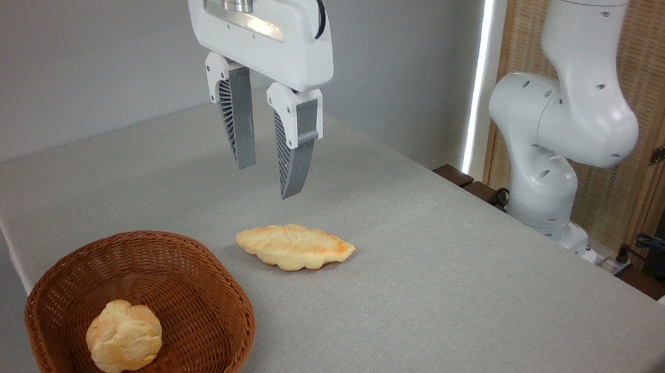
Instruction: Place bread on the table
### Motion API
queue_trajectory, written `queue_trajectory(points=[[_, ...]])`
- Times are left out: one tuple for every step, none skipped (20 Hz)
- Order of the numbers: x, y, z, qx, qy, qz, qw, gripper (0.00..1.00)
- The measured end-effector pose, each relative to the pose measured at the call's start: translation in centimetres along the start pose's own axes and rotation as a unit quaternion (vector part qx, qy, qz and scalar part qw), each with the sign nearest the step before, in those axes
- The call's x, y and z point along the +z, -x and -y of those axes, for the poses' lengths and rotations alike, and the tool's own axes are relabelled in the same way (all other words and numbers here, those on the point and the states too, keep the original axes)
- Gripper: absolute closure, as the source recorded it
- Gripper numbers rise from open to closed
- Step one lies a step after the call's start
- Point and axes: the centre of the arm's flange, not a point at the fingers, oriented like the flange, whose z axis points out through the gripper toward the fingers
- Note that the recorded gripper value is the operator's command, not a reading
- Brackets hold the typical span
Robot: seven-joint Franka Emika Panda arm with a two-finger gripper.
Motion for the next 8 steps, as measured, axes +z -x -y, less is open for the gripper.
queue_trajectory(points=[[0.03,-0.02,0.03,0.0,0.001,0.0,1.0,0.0],[0.06,-0.02,0.09,0.0,0.001,0.0,1.0,0.0],[0.08,-0.01,0.12,0.0,0.001,0.0,1.0,0.0],[0.12,-0.03,0.13,0.0,0.002,0.001,1.0,0.0],[0.18,-0.1,0.06,0.001,0.003,0.001,1.0,0.0],[0.33,-0.24,-0.09,0.003,0.004,0.004,1.0,0.0],[0.54,-0.45,-0.27,0.005,0.007,0.006,0.9999,0.0],[0.72,-0.63,-0.39,0.007,0.008,0.008,0.9999,0.0]])
